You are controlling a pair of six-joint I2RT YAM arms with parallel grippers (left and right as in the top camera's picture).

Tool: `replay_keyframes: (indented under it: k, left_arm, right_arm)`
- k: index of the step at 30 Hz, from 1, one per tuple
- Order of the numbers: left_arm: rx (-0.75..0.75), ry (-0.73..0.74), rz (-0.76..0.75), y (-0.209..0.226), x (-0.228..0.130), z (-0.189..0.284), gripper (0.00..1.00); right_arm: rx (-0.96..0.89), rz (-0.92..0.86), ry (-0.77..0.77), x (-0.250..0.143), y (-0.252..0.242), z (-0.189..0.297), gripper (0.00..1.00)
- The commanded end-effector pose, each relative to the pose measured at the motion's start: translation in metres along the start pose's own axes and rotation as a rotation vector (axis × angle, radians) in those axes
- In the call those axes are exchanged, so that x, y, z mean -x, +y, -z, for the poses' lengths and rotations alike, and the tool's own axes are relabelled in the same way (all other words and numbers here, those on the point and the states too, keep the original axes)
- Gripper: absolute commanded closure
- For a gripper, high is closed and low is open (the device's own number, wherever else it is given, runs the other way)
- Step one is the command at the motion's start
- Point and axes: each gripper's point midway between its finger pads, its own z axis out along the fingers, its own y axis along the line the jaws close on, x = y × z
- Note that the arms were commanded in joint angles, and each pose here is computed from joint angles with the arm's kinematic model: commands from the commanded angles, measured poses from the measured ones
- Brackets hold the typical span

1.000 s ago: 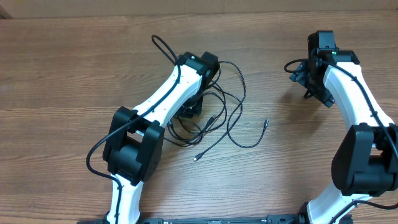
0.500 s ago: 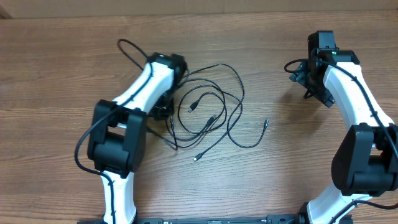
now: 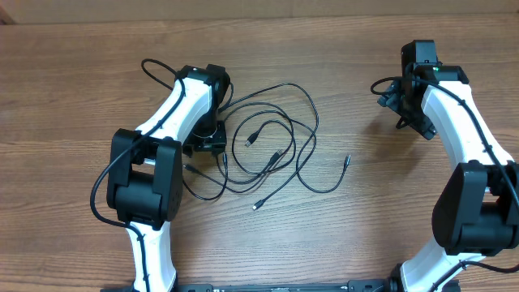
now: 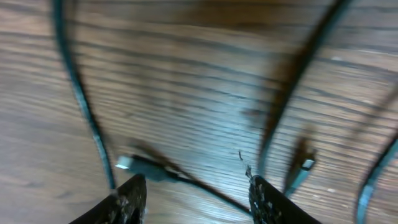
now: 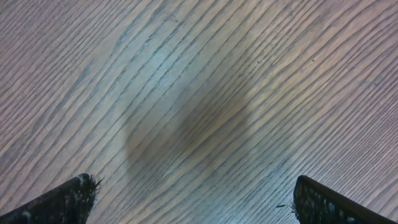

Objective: Untangle cables

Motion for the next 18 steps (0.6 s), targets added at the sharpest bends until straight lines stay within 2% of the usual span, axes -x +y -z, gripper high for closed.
replay_keyframes:
  k: [1, 7, 10, 11, 13, 17, 18]
  left_arm:
    - [-0.098, 0.011, -0.037, -0.017, -0.003, 0.008, 0.48]
    - [-0.232, -0.012, -0.101, -0.04, 0.004, 0.029, 0.57]
    - [-0.282, -0.049, -0.111, -0.05, 0.013, 0.041, 0.75]
    - [-0.313, -0.064, -0.12, -0.058, 0.016, 0.045, 0.89]
    - [-0.365, -0.08, -0.132, -0.072, 0.018, 0.049, 0.96]
    - [-0.404, -0.116, -0.167, -0.09, 0.021, 0.053, 0.96]
    - [-0.405, -0.123, -0.176, -0.094, 0.02, 0.054, 0.93]
  right_arm:
    - [0.0, -0.01, -0.015, 0.003, -0.001, 0.003, 0.0]
    - [0.0, -0.009, -0.015, 0.003, -0.001, 0.003, 0.0]
    - [0.0, -0.009, -0.014, 0.002, -0.001, 0.003, 0.0]
    - [0.0, -0.01, -0.015, 0.003, -0.001, 0.003, 0.0]
    - [0.0, -0.01, -0.015, 0.003, -0.001, 0.003, 0.0]
    - [0.0, -0.01, -0.015, 0.003, -0.001, 0.003, 0.0]
    - [0.0, -0.01, -0.015, 0.003, -0.001, 0.003, 0.0]
